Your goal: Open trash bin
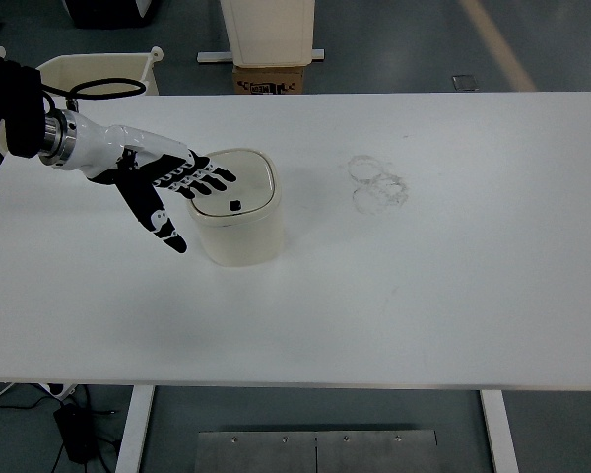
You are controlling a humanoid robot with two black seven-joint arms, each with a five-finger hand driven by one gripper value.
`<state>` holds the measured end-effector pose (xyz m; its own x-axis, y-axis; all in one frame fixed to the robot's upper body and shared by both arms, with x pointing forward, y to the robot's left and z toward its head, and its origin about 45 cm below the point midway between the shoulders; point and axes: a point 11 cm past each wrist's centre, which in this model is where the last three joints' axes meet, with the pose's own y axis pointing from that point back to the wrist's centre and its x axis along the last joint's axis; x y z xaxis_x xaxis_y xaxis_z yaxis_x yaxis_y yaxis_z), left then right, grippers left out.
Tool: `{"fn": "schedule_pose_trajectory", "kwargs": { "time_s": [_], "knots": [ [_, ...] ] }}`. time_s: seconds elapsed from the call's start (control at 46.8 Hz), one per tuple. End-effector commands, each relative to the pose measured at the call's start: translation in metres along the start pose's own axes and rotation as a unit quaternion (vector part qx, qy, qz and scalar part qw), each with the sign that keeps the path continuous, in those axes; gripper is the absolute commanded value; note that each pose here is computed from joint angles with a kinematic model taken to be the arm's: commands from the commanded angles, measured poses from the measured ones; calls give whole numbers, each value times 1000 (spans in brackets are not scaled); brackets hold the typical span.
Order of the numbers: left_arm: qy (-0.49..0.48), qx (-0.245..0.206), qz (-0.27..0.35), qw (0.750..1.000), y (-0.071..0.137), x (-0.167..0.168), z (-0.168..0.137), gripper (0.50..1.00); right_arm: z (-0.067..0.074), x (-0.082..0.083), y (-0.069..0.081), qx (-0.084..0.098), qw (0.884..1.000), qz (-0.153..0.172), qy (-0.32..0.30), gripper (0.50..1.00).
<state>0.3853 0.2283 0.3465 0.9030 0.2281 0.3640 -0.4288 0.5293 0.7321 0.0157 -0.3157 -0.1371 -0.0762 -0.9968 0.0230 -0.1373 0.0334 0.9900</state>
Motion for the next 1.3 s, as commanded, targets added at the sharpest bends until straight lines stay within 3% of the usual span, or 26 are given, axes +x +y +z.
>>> {"fn": "schedule_pose_trajectory", "kwargs": {
  "time_s": [0.0, 0.342, 1.282],
  "knots": [
    [-3, 1, -1, 1000, -4, -1, 1, 1000, 0, 0, 0, 0, 1000, 0, 0, 993],
    [1, -2, -7, 1000, -18, -3, 4, 1000, 0, 0, 0, 0, 1000, 0, 0, 993],
    [-1, -20, -13, 1000, -26, -7, 16, 1000, 0, 0, 0, 0, 1000, 0, 0, 993]
  ]
}}
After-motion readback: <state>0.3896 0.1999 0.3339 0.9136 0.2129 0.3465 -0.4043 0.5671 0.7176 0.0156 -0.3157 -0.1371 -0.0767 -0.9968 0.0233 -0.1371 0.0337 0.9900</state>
